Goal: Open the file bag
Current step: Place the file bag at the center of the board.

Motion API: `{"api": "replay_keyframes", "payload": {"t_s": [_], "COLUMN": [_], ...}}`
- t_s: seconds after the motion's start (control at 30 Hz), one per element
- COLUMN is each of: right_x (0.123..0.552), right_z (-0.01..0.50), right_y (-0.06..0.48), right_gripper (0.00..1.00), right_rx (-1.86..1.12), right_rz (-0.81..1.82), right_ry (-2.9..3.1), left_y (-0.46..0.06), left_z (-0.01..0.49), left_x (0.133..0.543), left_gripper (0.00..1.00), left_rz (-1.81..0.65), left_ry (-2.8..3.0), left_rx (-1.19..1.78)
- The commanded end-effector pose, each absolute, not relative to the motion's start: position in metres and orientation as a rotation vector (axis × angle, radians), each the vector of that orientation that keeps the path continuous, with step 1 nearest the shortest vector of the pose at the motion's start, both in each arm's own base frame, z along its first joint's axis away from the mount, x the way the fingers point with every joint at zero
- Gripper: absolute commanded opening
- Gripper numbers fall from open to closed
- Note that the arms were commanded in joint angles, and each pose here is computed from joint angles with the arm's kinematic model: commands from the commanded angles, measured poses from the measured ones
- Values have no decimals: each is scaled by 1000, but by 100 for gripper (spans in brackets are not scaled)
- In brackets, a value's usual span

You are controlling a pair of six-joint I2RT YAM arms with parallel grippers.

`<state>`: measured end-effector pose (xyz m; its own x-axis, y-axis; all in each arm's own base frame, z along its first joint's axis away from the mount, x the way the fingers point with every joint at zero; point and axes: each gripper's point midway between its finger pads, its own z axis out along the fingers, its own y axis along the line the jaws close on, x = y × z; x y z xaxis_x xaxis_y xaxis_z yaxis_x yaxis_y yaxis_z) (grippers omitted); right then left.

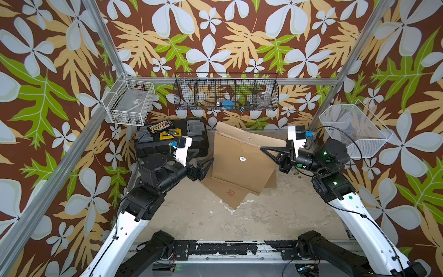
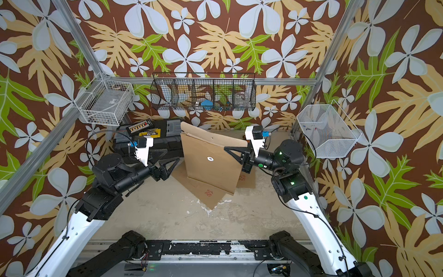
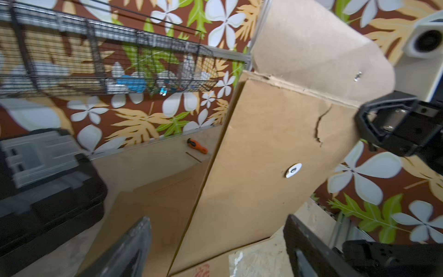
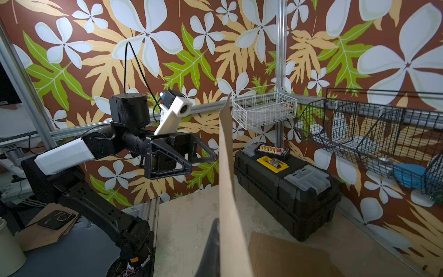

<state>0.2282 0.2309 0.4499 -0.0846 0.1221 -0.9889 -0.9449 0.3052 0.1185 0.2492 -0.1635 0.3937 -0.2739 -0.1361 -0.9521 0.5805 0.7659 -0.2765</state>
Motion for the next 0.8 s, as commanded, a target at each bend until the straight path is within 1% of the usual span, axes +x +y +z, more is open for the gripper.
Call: {"api": "replay_keyframes", "payload": {"t_s": [0.0,0.1,0.23,0.3,0.33,0.43,0.53,0.67,0.77], "right_x": [230,213,178,181,190,232,269,301,313], "right_z": [450,454,470,474,471,427,364,295,262], "right_y": [247,276,306,304,302,298,303,304,317], "right_gripper": [0,0,0,0,0,0,0,0,0], "right_rx": [-788,-806,-840,-763,-707,-564,-536,-502,-563], "right_rz": [1068,1128,1246,1250,1241,1105,1087,1085,1093], "right_ry": [1344,1322,1234,1239,1271,1473,1697,1841,1905], "left_y": [-125,-111,-97,-90,-88,-86,-92,-118,-130], "left_z": [378,379,386,390,390,387,371,312,266], "left_x": [259,254,248,246,246,247,253,267,270], "left_gripper": [88,88,87,87,87,87,87,88,88], "left_rz": [-512,-453,-397,-369,-359,-348,-372,-474,-539], "left_ry": [1783,1784,1774,1768,1767,1782,1831,2005,2119], "left_rx": [185,141,105,86,75,64,56,55,28]}}
